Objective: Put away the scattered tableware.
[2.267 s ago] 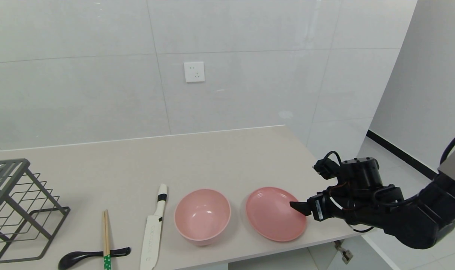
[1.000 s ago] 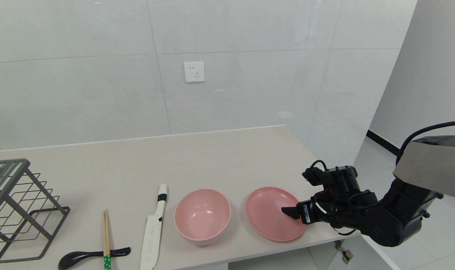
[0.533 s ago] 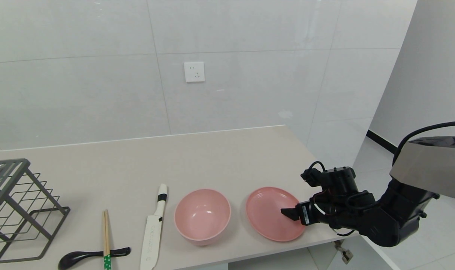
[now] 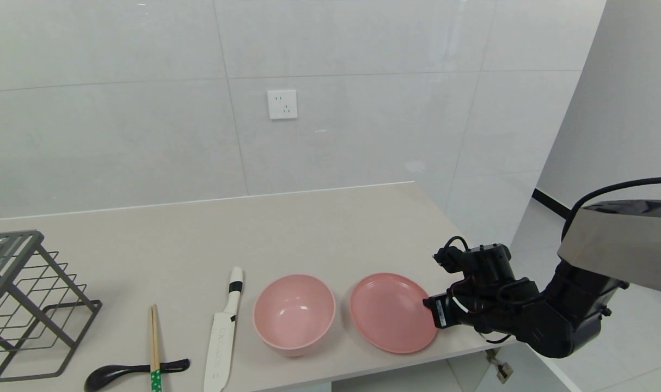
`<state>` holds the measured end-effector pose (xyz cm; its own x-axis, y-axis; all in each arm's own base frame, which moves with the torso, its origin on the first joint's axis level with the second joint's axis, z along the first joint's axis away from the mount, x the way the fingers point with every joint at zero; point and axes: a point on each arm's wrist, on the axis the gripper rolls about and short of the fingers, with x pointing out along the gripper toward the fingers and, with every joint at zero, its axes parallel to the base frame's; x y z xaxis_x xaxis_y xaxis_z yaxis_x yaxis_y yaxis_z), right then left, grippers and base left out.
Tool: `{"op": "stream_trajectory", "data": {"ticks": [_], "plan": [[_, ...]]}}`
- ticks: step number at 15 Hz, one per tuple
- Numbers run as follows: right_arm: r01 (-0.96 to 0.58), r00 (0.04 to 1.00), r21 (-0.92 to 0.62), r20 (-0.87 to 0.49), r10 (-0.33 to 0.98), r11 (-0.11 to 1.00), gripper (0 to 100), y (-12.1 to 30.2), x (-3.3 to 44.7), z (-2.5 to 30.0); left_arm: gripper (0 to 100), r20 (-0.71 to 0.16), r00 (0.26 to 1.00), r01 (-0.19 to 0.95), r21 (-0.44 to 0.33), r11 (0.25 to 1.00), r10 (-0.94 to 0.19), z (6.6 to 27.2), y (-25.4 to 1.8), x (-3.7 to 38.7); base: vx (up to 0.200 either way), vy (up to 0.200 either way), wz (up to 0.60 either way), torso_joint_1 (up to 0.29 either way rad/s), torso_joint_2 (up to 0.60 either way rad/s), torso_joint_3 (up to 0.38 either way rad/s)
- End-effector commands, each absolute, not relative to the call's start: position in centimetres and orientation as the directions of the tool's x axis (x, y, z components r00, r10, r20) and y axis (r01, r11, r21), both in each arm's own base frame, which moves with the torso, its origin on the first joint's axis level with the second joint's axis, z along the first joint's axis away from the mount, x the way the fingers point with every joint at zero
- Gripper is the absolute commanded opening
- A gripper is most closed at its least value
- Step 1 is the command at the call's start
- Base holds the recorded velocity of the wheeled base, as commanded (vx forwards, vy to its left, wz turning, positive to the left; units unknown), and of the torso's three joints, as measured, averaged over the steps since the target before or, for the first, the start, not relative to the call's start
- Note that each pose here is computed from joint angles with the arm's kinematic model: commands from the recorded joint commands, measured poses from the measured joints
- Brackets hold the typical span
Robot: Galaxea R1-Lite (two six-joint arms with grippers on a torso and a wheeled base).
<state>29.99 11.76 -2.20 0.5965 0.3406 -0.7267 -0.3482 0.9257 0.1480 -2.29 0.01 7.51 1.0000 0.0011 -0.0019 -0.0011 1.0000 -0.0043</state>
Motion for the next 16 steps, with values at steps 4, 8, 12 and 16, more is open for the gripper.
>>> {"op": "stream_trajectory", "data": {"ticks": [4, 8, 12, 16], "plan": [[-0.299, 0.741, 0.157, -0.583, 0.333, 0.941, 0, 9.2, 31.6, 3.7, 100, -0.003, 1.000, -0.002, -0.005, 1.000, 0.002, 7.5, 0.0, -2.3, 0.000, 0.000, 0.00, 0.000, 0.00, 0.000], [-0.302, 0.853, 0.172, -0.390, 0.346, 0.938, 0, 6.5, 31.6, 13.3, 100, -0.002, 1.000, 0.000, -0.012, 1.000, 0.000, 7.5, 0.0, -2.3, 0.000, 0.000, 0.00, 0.000, 0.00, 0.000], [-0.327, 0.870, 0.166, -0.332, 0.365, 0.930, 0, 5.5, 26.2, 18.2, 100, -0.003, 0.998, 0.058, -0.002, 0.998, -0.058, 7.5, -0.1, -2.3, 0.000, 0.000, 0.00, 0.000, 0.00, 0.000], [-0.343, 0.864, 0.165, -0.330, 0.379, 0.925, 0, 4.8, 20.7, 17.7, 100, 0.279, 0.956, 0.072, 0.065, 0.995, -0.087, 13.2, -0.2, -3.8, 0.000, 0.000, 0.00, 0.000, 0.00, 0.000]]}}
